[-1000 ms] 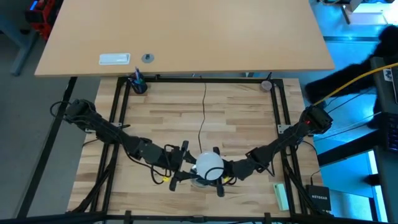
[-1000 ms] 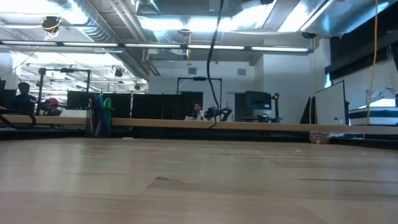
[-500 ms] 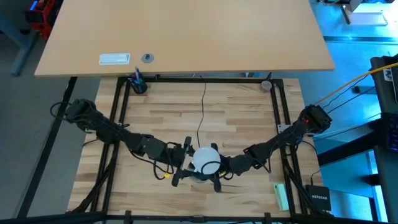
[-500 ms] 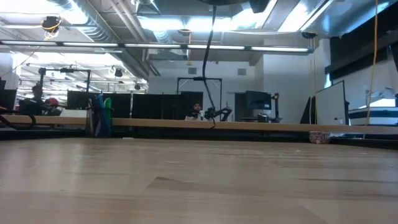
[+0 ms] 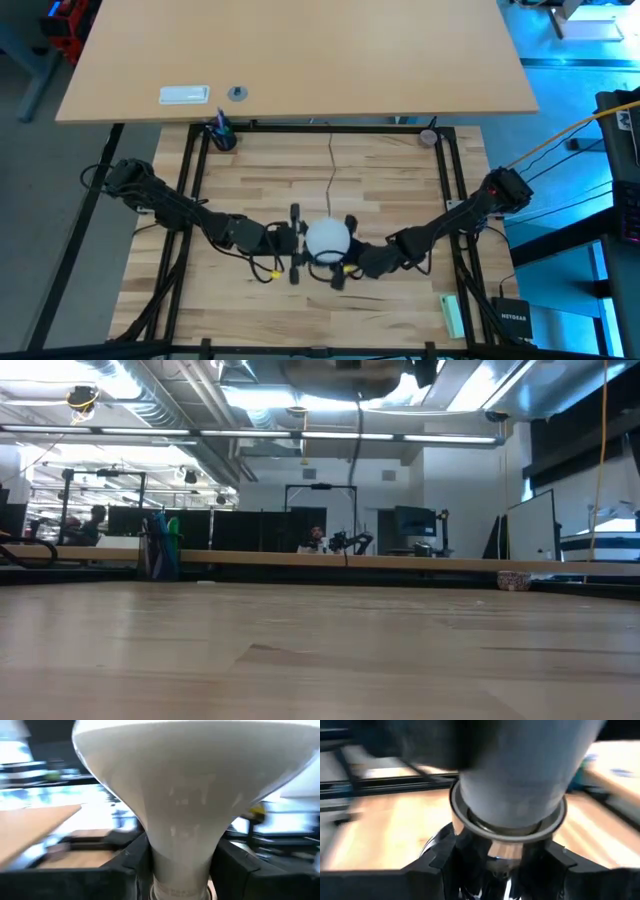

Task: Screw lightbulb
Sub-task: Remove the lightbulb from the lamp

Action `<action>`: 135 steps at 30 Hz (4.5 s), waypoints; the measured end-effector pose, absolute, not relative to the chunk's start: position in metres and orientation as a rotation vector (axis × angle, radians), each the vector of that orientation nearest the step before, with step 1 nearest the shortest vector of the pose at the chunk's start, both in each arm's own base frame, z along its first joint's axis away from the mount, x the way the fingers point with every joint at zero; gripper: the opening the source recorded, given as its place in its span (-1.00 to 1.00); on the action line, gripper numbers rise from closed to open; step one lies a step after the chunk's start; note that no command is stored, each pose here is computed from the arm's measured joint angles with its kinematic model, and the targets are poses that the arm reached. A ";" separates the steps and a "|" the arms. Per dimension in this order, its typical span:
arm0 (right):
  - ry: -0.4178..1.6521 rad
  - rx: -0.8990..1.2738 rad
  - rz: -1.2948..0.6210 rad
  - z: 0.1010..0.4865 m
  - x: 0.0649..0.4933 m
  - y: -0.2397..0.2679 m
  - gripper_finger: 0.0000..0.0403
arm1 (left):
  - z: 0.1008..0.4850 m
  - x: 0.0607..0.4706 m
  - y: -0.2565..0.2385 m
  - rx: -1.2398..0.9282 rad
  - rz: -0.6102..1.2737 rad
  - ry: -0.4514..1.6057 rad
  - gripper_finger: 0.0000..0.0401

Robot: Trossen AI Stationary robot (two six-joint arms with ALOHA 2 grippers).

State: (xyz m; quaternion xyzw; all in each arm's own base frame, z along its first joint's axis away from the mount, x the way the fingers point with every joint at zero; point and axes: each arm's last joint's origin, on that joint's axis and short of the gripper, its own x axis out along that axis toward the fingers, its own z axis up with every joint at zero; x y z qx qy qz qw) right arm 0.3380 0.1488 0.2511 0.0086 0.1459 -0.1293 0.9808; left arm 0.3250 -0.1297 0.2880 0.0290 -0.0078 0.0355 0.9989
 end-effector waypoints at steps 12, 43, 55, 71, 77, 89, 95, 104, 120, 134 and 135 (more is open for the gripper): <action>0.277 -0.038 -0.482 0.264 0.344 0.136 -0.11 | 0.291 0.323 -0.126 0.010 0.280 -0.028 -0.14; 0.262 0.036 0.014 0.266 0.356 0.149 -0.11 | 0.317 0.294 -0.112 0.025 -0.262 0.105 0.34; 0.272 0.037 -0.013 0.265 0.356 0.149 -0.11 | 0.314 0.300 -0.107 0.063 -0.278 0.091 -0.12; 0.204 0.008 -0.500 0.263 0.353 0.135 -0.11 | 0.301 0.306 -0.123 -0.029 0.381 0.022 -0.36; 0.199 0.006 -0.509 0.263 0.353 0.135 -0.11 | 0.297 0.311 -0.125 -0.040 0.360 0.015 -0.16; 0.188 0.028 -0.418 0.270 0.354 0.136 -0.11 | 0.318 0.282 -0.126 0.017 0.217 0.081 0.20; 0.234 0.018 -0.152 0.269 0.355 0.144 -0.11 | 0.332 0.261 -0.122 0.028 0.119 0.111 0.19; 0.235 0.044 -0.042 0.256 0.366 0.147 -0.11 | 0.322 0.275 -0.122 0.046 -0.053 0.142 0.18; 0.240 0.028 -0.017 0.254 0.368 0.146 -0.11 | 0.317 0.285 -0.120 0.088 -0.157 0.131 -0.21; 0.187 -0.005 -0.497 0.253 0.364 0.133 -0.11 | 0.310 0.289 -0.126 0.020 0.281 0.091 -0.35; 0.187 -0.003 -0.497 0.253 0.364 0.133 -0.11 | 0.308 0.291 -0.127 0.016 0.287 0.090 -0.35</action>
